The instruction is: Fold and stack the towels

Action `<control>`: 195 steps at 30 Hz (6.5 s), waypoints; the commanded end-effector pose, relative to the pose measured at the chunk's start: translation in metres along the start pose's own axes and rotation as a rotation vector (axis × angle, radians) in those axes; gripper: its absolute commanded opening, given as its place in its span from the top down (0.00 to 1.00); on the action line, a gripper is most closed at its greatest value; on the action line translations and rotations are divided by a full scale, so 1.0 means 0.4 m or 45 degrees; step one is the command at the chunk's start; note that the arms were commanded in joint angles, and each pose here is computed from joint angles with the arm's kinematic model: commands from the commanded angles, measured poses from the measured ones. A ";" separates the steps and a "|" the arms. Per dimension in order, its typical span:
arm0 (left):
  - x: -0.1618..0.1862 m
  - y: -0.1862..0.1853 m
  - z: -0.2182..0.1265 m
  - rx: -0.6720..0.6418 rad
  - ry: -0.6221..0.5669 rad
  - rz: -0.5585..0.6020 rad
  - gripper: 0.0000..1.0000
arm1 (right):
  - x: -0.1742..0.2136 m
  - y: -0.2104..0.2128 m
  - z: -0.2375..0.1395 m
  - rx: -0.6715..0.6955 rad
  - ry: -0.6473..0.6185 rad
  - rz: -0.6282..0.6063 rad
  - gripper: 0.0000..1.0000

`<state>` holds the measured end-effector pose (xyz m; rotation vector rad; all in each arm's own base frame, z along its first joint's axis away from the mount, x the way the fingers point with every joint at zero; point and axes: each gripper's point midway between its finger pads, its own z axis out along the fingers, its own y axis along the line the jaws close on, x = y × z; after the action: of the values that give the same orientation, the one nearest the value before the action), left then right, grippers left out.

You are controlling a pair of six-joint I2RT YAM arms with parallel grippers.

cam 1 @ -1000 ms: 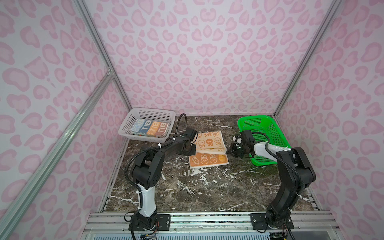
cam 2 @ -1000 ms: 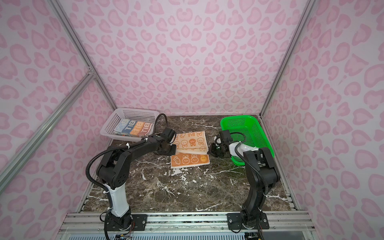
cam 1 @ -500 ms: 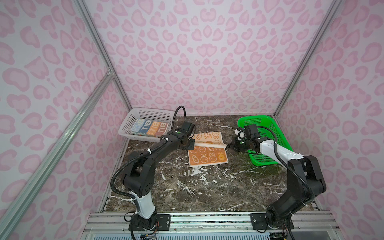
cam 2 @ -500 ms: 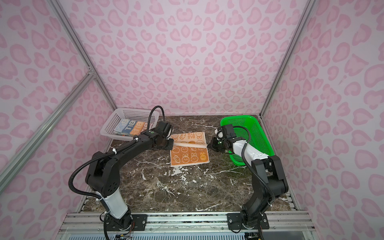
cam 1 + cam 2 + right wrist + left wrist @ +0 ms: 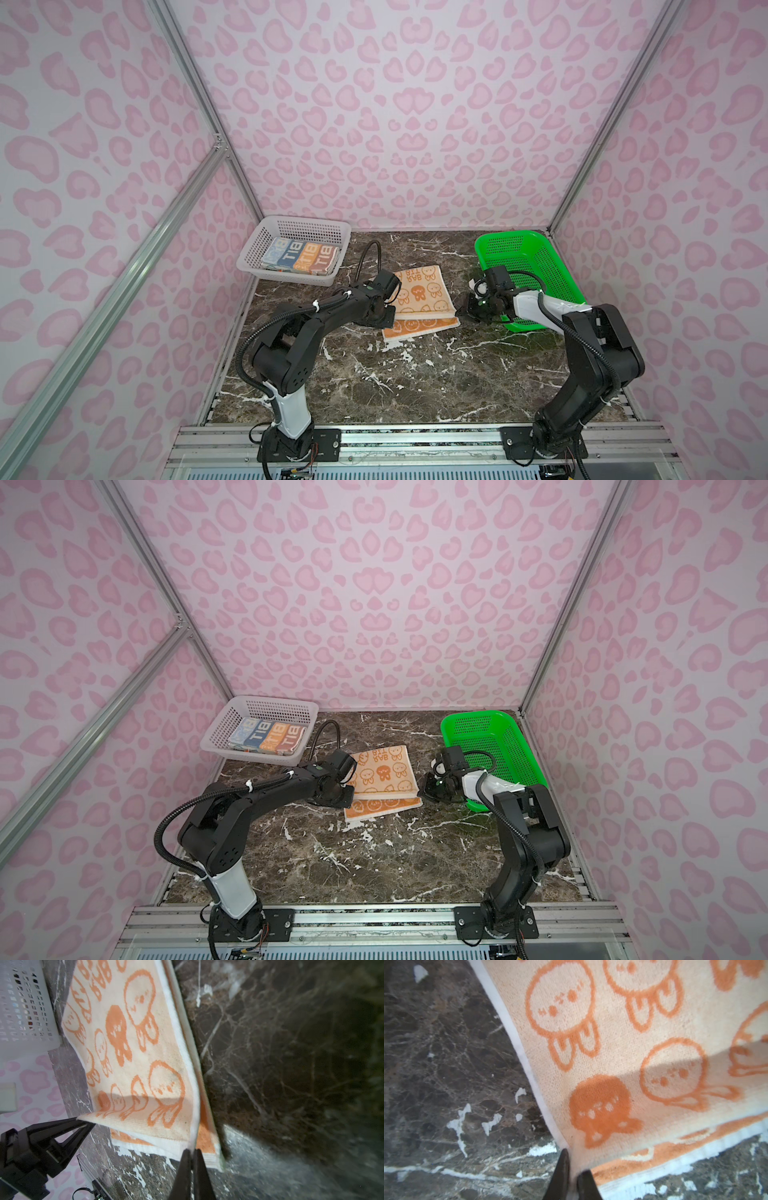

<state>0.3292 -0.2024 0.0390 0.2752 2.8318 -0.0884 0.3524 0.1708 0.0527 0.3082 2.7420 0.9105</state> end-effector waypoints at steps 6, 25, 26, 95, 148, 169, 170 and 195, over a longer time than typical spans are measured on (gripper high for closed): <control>-0.039 -0.010 -0.064 0.011 -0.071 -0.001 0.87 | -0.055 0.004 -0.053 0.057 -0.075 -0.055 1.00; 0.030 -0.080 -0.084 0.088 -0.067 0.121 0.36 | -0.019 -0.058 0.019 0.076 0.011 -0.018 1.00; 0.023 -0.073 -0.093 0.067 -0.083 0.123 0.30 | -0.018 -0.055 0.018 0.077 0.011 -0.020 1.00; -0.414 0.009 -0.160 0.108 -0.530 -0.067 0.02 | -0.366 0.066 0.137 0.326 -0.004 -0.496 0.26; -0.327 0.065 0.007 0.186 -0.164 -0.112 0.02 | -0.384 0.034 0.225 0.242 0.104 -0.520 0.79; -0.324 0.069 0.017 0.181 -0.151 -0.107 0.02 | -0.360 0.007 0.239 0.335 0.171 -0.607 0.78; -0.324 0.071 0.019 0.179 -0.149 -0.109 0.02 | -0.358 0.005 0.241 0.337 0.176 -0.605 0.80; -0.397 0.117 0.115 0.252 -0.034 -0.100 0.36 | -0.369 0.018 0.228 0.329 0.159 -0.608 1.00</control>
<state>0.5079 -0.1824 0.0467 0.1568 2.7714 -0.3314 0.5332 0.1947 0.0229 -0.3604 2.7711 0.5007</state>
